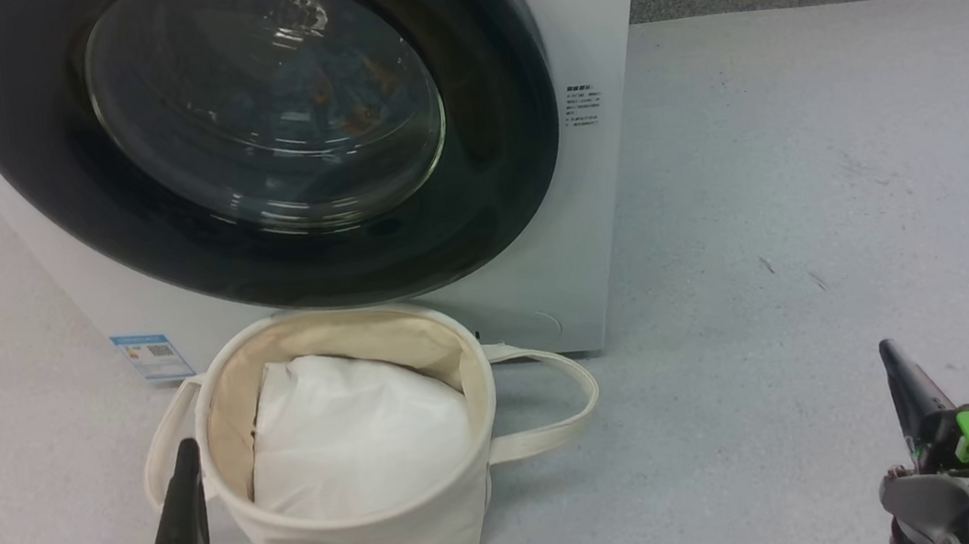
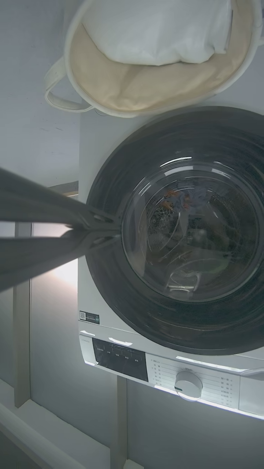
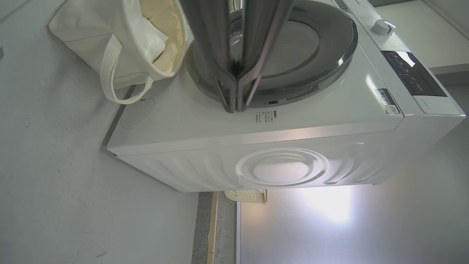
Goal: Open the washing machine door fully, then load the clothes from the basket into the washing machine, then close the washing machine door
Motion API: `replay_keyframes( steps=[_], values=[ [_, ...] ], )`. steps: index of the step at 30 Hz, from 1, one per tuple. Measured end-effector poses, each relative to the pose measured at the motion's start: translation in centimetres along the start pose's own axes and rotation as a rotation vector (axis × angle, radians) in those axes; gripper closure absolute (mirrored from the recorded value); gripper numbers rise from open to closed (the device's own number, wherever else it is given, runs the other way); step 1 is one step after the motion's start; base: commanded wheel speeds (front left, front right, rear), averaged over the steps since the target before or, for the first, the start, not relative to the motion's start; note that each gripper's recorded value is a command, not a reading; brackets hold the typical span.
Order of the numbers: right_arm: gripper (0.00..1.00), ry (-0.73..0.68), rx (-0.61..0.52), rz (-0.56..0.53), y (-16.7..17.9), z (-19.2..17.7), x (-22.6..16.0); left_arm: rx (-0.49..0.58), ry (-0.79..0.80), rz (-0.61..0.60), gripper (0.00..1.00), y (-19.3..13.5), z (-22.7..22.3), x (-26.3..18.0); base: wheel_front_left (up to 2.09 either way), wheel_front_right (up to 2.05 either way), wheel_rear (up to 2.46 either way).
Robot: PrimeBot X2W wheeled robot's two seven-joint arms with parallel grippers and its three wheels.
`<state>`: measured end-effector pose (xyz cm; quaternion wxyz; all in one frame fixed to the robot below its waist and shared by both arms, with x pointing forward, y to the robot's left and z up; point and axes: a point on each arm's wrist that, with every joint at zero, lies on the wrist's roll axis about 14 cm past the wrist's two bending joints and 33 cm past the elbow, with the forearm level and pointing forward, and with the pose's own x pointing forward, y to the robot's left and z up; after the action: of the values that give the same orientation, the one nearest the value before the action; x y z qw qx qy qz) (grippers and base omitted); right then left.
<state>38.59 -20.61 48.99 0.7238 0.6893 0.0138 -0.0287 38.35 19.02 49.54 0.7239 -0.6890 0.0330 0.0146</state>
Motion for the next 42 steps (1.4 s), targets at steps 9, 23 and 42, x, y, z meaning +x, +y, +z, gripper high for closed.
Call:
replay_keyframes(
  steps=[9, 23, 42],
  values=[
    [1.00, -0.003, 0.047, 0.014, 0.36, 0.15, 0.03, -0.050, 0.000, -0.006, 1.00, -0.22, -0.09, 0.00, 0.00, 0.00, 0.00],
    [1.00, -0.003, 0.048, 0.013, 0.35, 0.15, 0.03, -0.050, 0.000, -0.006, 1.00, -0.22, -0.08, 0.00, 0.00, 0.00, 0.00],
    [1.00, -0.002, 0.053, 0.014, 0.36, 0.08, 0.03, -0.051, 0.000, -0.006, 1.00, -0.22, -0.09, -0.01, 0.00, 0.00, 0.00]
  ],
)
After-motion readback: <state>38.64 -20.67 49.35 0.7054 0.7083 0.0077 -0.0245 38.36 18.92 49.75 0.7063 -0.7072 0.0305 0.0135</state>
